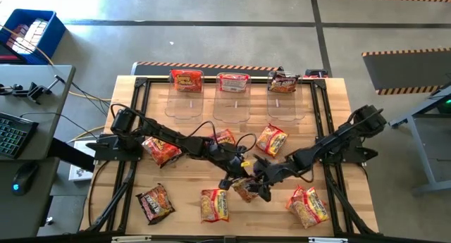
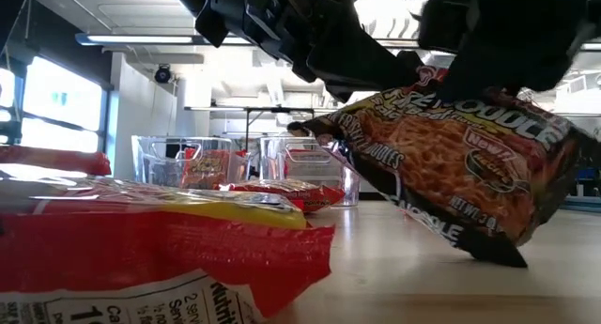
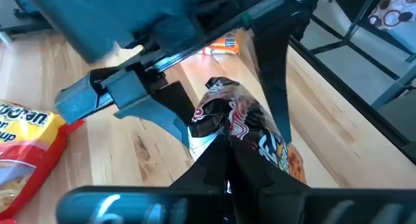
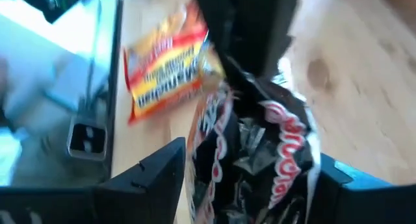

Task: Sort Maruchan noodles
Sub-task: Put the black noodle pack into the right transparent bin

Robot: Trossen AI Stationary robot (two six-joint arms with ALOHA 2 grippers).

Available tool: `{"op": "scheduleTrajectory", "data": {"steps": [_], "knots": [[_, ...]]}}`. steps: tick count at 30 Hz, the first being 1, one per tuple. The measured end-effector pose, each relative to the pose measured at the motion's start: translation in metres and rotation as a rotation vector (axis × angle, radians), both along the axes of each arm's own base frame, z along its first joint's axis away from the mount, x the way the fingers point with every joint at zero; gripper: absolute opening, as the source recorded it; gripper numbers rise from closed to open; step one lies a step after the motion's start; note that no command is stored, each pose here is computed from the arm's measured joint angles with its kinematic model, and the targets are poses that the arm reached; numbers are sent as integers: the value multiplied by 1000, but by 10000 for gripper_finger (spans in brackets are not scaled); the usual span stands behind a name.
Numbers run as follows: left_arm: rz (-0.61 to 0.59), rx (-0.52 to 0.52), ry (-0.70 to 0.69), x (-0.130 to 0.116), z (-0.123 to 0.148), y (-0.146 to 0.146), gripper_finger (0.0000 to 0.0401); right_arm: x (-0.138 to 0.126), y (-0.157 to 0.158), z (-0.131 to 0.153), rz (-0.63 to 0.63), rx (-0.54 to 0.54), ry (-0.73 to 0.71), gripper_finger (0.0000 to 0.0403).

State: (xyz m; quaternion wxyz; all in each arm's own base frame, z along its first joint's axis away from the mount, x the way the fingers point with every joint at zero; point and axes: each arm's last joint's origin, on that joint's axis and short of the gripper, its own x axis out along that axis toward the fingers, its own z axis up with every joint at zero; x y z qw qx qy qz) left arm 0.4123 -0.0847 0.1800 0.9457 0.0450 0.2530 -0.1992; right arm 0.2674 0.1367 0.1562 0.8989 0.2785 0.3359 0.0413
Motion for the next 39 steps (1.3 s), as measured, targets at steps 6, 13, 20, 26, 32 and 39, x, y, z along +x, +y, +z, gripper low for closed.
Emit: {"op": "scheduleTrajectory", "data": {"steps": [6, 13, 20, 26, 32, 39], "knots": [[3, 1, -2, 0, 0, 0, 0, -24, 3, -15, -119, 89, -176, 219], [23, -15, -13, 1, 4, 6, 0, -32, 2, -21, -145, 109, -193, 191], [46, -36, -14, 1, 7, 12, 1, -32, 2, -21, -111, 103, -191, 147], [77, -85, 18, 2, 8, 23, 23, -32, 1, -21, -122, 97, -191, 113], [64, -58, -30, -17, 55, 42, 62, -26, -6, -17, -126, 107, -219, 100], [74, -57, -137, -71, 79, 54, 73, -19, -27, 4, -94, 103, -300, 99]]}}
